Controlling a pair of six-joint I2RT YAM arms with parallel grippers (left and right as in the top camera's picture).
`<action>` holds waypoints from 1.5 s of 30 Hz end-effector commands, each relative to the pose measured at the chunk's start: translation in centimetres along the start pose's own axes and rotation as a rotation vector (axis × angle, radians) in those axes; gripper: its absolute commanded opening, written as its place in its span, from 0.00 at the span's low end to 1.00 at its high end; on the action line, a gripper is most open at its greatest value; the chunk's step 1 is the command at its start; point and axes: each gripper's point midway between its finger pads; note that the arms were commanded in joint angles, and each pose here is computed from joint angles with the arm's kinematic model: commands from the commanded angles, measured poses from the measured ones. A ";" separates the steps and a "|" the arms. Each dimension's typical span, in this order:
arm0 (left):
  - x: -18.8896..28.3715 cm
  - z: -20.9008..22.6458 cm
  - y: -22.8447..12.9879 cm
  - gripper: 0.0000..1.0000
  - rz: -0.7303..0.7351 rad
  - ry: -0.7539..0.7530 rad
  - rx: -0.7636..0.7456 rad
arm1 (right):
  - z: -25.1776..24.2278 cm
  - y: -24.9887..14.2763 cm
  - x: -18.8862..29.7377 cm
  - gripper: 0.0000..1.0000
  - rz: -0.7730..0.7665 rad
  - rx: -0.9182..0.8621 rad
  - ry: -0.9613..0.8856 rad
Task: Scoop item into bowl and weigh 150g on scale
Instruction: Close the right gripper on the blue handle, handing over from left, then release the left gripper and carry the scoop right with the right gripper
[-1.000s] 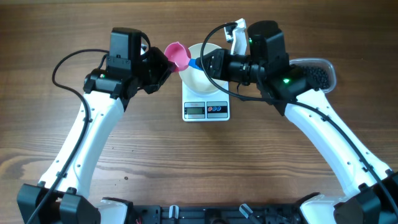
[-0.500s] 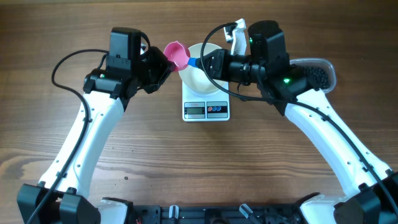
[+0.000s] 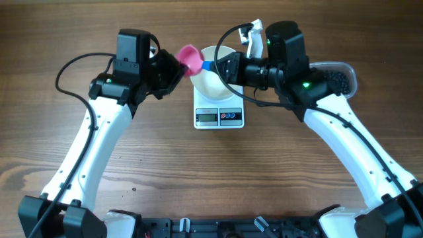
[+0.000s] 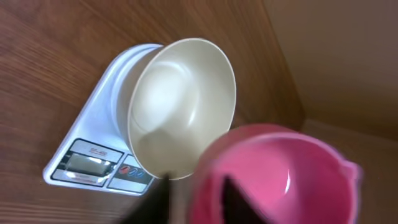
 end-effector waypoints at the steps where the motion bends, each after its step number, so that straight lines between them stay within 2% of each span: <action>1: 0.4 -0.4 0.6 0.65 -0.026 -0.007 0.003 | -0.2 1.4 1.0 0.04 -0.041 0.042 -0.008; 3: 0.4 -0.3 0.8 0.77 -0.039 -0.002 -0.002 | -0.4 1.5 1.2 0.04 -0.043 0.042 -0.014; 6: 0.4 -0.2 1.1 0.86 -0.055 0.004 -0.005 | -0.4 1.5 1.7 0.04 -0.044 0.065 -0.019; 14: 0.5 -0.4 1.2 0.93 -0.059 -0.001 -0.155 | -1.6 1.6 4.0 0.04 -0.051 0.095 -0.074; 17: 0.5 -0.5 1.1 0.95 -0.056 -0.002 -0.254 | -2.1 1.5 4.9 0.04 -0.052 0.099 -0.097; 18: 0.6 -0.6 1.0 1.00 -0.053 -0.005 -0.292 | -2.3 1.5 5.2 0.04 -0.053 0.096 -0.113; 21: 0.9 -1.0 0.1 1.00 -0.014 -0.034 -0.445 | -3.1 1.4 6.3 0.05 -0.056 0.102 -0.163; 23: 1.1 -1.1 -0.3 1.00 0.000 -0.040 -0.492 | -3.6 1.4 7.0 0.04 -0.063 0.103 -0.189; 28: 1.5 0.8 -1.4 0.78 0.052 0.025 -0.504 | -5.2 2.4 10.4 0.04 -0.121 0.080 -0.256; 30: 1.5 1.7 -2.2 0.62 0.088 0.060 -0.507 | -5.9 2.7 11.9 0.04 -0.145 0.059 -0.283; 31: 1.5 2.1 -2.8 0.45 0.109 0.075 -0.519 | -6.3 2.8 12.5 0.04 -0.151 0.054 -0.294; 32: 1.4 2.5 -3.9 0.16 0.141 0.092 -0.542 | -6.9 2.8 13.5 0.04 -0.160 0.050 -0.316; 33: 1.3 2.8 -4.7 0.04 0.162 0.102 -0.554 | -7.4 2.8 14.1 0.04 -0.164 0.034 -0.333; 37: 0.9 3.4 -7.6 0.04 0.224 0.137 -0.600 | -8.8 2.4 15.5 0.04 -0.161 0.002 -0.372; 45: -2.0 5.8 -11.7 0.04 0.247 0.186 -0.682 | -9.2 2.0 15.7 0.04 -0.147 0.000 -0.384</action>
Point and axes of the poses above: each gripper's point midway between its finger pads, its own x axis back along the fingers, its own z axis along the line the jaws close on, y = z × x, and after that the axes turned 7 degrees about x, right-handed
